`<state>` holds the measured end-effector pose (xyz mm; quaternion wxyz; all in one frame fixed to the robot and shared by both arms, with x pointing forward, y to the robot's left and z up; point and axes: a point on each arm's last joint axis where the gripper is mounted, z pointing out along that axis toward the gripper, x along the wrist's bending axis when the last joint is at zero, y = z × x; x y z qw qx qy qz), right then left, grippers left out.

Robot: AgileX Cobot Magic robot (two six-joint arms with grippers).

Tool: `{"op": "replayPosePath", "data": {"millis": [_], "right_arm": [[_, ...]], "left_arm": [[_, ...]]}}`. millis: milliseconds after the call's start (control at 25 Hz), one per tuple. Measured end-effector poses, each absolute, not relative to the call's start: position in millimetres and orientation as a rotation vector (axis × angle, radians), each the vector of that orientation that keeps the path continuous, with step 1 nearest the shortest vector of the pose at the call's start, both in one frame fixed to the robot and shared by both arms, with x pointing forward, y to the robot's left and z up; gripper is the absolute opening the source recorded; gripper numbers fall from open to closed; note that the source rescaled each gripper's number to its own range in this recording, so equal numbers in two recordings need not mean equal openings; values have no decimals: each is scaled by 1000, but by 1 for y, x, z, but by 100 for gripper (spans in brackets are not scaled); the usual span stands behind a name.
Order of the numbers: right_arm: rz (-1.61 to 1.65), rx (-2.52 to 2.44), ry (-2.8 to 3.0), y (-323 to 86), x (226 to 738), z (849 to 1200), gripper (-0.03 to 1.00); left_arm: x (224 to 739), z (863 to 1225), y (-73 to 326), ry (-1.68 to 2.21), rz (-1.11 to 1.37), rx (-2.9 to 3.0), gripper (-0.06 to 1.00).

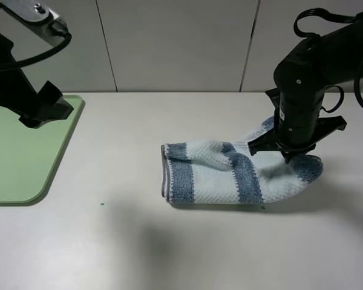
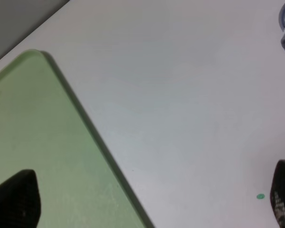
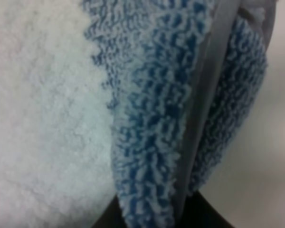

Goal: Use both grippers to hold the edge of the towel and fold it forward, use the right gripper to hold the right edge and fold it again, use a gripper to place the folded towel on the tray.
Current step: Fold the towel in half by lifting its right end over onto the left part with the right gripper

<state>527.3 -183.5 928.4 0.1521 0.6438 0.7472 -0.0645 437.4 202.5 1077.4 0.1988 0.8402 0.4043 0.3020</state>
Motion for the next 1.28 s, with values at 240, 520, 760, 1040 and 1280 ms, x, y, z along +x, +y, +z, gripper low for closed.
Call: {"op": "replayPosePath", "data": {"millis": [240,520,760,1040,1280], "right_arm": [[-143,1886,2128,-183,524,939,9],[-7,1954,2056,-177,531,989,9],[80,1985,2125,-166,536,1011,9],[97,2007,2149,-160,533,1012,9],[155,1932,2220,-126,517,1012,9]], "left_arm": [[437,1077,203,1131,845,2350,100],[437,1077,203,1131,845,2350,100],[437,1077,203,1131,845,2350,100],[437,1077,203,1131,845,2350,100],[437,1077,203,1131,845,2350,100]]}}
